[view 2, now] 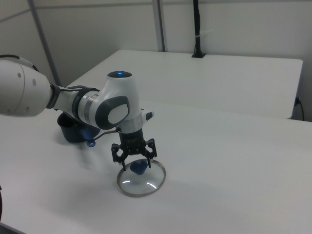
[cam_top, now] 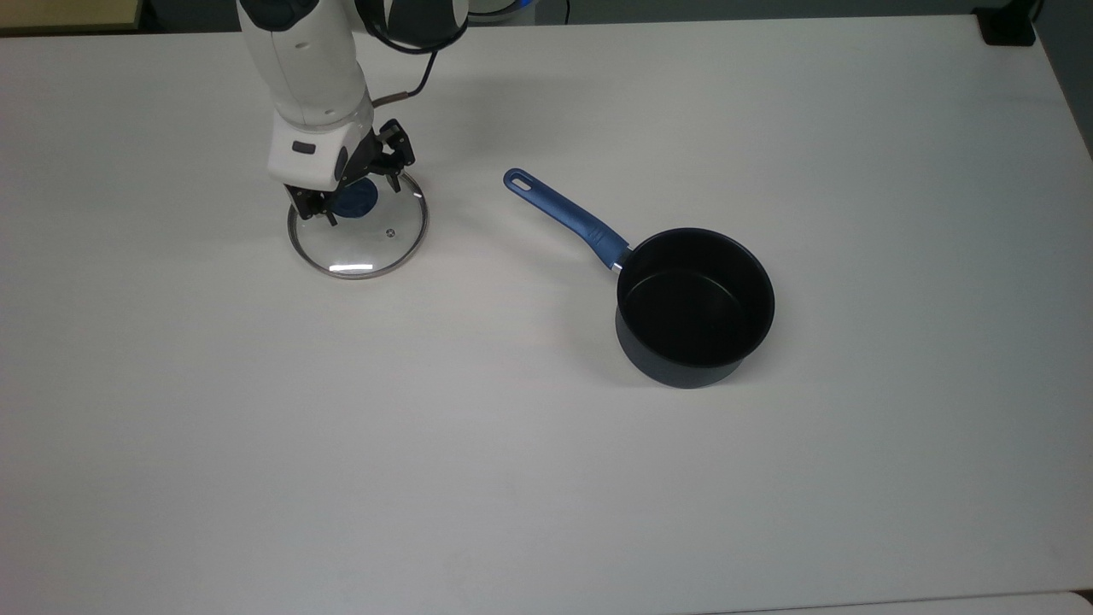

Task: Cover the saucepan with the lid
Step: 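Lower the gripper and close it on the blue knob, then lift the glass lid and carry it toward the black saucepan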

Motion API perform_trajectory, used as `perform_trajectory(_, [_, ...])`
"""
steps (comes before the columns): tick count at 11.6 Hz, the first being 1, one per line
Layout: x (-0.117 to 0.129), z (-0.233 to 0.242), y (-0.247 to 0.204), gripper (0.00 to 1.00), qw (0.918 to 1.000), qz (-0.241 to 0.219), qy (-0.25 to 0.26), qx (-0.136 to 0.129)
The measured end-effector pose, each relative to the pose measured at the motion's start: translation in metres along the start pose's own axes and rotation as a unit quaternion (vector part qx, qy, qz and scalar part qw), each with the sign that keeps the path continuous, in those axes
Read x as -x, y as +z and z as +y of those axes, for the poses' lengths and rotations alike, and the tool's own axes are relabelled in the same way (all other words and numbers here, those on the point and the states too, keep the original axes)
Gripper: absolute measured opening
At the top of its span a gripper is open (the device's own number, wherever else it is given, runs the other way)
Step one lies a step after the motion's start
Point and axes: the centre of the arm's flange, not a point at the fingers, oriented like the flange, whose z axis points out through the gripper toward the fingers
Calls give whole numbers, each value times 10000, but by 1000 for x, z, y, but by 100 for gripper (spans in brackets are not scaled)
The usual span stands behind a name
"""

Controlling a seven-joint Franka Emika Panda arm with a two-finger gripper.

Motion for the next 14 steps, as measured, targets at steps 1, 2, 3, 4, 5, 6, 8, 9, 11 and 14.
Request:
perform_trajectory(1, [-1, 2, -2, 85, 10000, 18, 27, 15])
perform_trajectory(2, [-3, 4, -6, 68, 10000, 51, 58, 47])
perform_trajectory(3, [-4, 6, -9, 65, 9999, 75, 74, 71])
perform_trajectory(4, [-4, 7, -12, 65, 9999, 57, 88, 57])
perform_trajectory(5, [-5, 10, -20, 65, 9999, -11, 100, 1])
perform_trajectory(6, [-6, 13, -34, 65, 9999, -92, 114, -63])
perform_trajectory(8, [-10, 17, -80, 65, 9997, -172, 170, -103])
perform_trajectory(9, [-19, 11, -117, 65, 9994, -153, 295, -77])
perform_trajectory(11, [-62, -32, -188, 65, 9969, 49, 783, 62])
perform_trajectory(14, [-150, -128, -220, 65, 9891, 363, 1424, 64])
